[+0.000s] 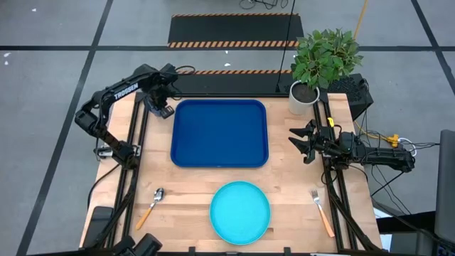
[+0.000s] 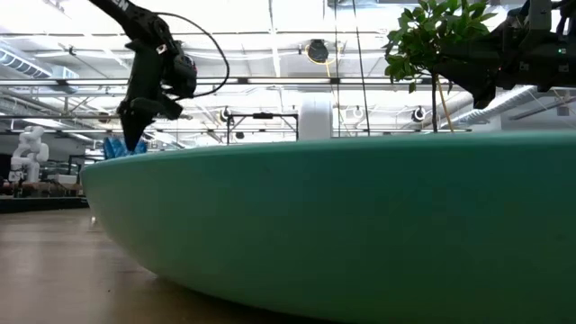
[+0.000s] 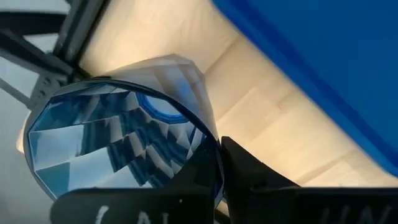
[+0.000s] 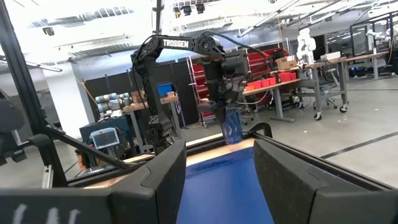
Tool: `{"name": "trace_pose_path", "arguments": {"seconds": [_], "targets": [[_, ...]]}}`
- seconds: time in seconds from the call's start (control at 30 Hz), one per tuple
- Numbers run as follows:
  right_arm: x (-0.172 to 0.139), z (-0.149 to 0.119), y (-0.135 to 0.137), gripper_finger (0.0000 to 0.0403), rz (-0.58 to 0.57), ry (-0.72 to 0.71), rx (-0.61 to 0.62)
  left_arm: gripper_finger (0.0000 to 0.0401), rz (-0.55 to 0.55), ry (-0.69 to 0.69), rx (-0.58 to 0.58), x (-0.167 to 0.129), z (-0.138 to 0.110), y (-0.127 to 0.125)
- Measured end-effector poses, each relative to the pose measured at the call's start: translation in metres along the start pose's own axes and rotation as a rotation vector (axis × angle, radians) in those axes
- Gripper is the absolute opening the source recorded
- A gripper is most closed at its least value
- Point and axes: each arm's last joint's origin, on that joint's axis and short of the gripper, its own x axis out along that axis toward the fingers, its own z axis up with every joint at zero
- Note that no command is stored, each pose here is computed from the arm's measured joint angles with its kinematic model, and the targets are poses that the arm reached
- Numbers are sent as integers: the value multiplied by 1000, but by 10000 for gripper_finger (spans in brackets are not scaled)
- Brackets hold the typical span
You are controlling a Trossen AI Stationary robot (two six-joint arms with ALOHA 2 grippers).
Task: Pick and place plate/cup/fork/spoon on tray
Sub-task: Put the blue glass on the top left of the serving tray
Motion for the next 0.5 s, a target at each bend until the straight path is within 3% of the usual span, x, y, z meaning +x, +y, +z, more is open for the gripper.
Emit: {"name": "trace_pose_path", "arguments": {"seconds": [0.27, 0.5], "targets": [[0, 0, 0, 183, 0, 2, 2, 9, -16, -100, 55, -30, 12, -24], [0, 0, 0, 183, -1, 3, 3, 9, -61, -130, 101, -37, 15, -45]]}}
